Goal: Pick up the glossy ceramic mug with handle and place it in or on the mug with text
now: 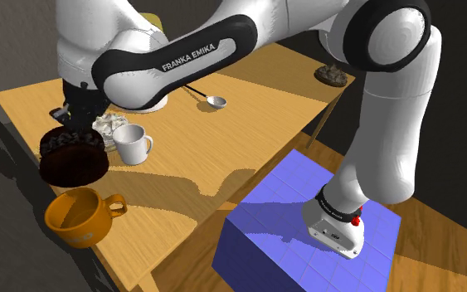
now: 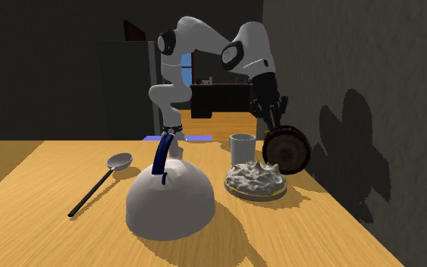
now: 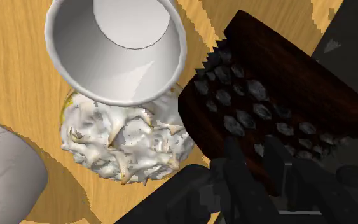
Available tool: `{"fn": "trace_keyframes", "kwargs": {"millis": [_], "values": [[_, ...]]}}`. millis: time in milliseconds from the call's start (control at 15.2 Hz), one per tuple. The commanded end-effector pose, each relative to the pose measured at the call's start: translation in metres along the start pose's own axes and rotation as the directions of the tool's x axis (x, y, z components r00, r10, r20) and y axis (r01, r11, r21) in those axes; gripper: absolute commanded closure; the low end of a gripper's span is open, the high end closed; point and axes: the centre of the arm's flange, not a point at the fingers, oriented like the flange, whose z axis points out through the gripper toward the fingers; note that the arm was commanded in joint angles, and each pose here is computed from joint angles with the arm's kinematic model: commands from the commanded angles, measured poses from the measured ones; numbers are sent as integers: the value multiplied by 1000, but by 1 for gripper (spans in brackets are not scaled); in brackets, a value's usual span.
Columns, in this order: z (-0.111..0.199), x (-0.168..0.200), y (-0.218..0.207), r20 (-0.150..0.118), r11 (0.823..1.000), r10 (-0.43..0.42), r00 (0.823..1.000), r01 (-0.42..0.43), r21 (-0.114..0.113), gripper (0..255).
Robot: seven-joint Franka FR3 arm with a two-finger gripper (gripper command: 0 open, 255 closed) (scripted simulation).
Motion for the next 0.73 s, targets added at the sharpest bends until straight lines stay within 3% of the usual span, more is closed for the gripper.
{"fn": "trace_keyframes", "kwargs": {"millis": [0,132,264,330,396,660], "values": [[23,-32,28,271,988,26,962,18,-157,255],[6,-49,33,271,987,29,962,15,-159,255],[8,-49,32,271,987,28,962,16,-159,255],[3,-44,28,248,989,22,968,15,-146,255],[3,-44,28,248,989,22,968,15,-146,0],[7,-24,92,317,998,19,948,2,-66,0]]}}
